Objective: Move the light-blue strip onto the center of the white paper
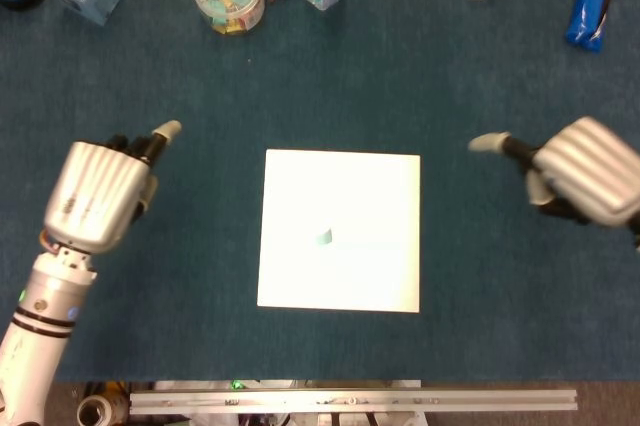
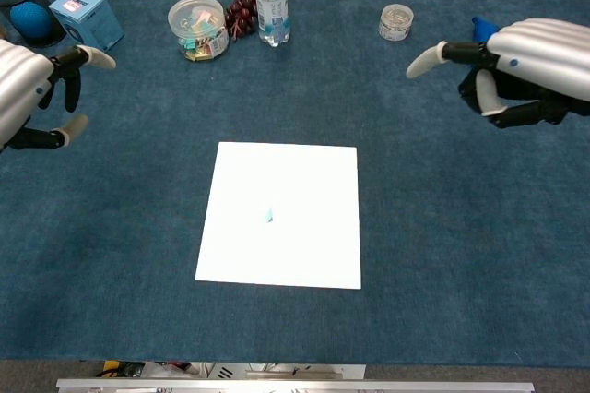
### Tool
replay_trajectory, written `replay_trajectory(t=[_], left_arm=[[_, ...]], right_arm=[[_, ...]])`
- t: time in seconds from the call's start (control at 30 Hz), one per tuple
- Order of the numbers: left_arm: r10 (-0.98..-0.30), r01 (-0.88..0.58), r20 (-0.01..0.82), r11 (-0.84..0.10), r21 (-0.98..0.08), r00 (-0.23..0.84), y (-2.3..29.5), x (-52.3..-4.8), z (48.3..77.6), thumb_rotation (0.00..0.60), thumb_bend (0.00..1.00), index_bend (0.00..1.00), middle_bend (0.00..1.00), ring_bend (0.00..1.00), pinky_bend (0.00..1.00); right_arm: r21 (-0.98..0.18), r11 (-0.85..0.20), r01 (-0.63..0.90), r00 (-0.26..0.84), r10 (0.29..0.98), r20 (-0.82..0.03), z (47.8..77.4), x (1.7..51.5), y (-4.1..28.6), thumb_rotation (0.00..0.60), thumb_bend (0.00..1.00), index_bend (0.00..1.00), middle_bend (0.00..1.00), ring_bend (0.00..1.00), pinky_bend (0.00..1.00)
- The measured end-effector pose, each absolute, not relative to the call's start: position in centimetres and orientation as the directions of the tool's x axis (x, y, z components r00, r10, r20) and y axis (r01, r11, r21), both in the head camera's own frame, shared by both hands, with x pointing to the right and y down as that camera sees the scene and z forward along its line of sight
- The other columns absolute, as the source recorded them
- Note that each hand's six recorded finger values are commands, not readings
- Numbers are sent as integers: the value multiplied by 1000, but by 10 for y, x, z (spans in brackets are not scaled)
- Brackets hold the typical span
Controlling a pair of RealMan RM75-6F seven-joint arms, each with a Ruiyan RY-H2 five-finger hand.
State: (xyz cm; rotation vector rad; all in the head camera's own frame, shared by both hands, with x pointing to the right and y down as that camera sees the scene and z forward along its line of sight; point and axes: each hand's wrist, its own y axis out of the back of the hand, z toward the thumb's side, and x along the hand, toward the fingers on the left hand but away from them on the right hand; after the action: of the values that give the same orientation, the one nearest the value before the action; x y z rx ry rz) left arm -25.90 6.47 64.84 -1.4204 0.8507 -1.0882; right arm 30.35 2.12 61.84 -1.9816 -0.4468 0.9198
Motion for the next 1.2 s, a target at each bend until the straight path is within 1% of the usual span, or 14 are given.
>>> replay_trajectory(t=[0.13,0.33,0.47,0.7,0.97,1.2], left_arm=[[-947,47,130,-121,-991,294,70,-274,650,600,327,247,587,616,875],[-957,20,105,-103,-994,272,74,-283,649,600,326,247,587,616,875],[-962,29,113,-109,-994,250,74,-287,650,600,326,247,586,615,874],[-964,39,139,-134,-990,227,76,-295,652,600,327,247,587,616,874],[-965,26,145,-143,-989,218,80,-300,653,600,327,247,603,617,874],[-962,16,154,-154,-988,224,83,-300,654,600,327,248,604,617,874]], right_arm=[[-813,-577,-72,705,548,-451,626,279,26,600,1000,230,1000,1000,1000],[-769,-623,-145,743,445,-501,640,246,36,600,1000,229,1000,1000,1000],[-738,-645,-196,750,387,-537,651,227,42,600,1000,229,1000,1000,1000],[-718,-644,-263,759,321,-566,664,199,53,600,1000,229,1000,1000,1000],[-703,-616,-354,753,258,-605,679,176,64,600,1000,229,1000,1000,1000],[-690,-597,-409,745,218,-630,693,164,79,600,1000,229,1000,1000,1000]])
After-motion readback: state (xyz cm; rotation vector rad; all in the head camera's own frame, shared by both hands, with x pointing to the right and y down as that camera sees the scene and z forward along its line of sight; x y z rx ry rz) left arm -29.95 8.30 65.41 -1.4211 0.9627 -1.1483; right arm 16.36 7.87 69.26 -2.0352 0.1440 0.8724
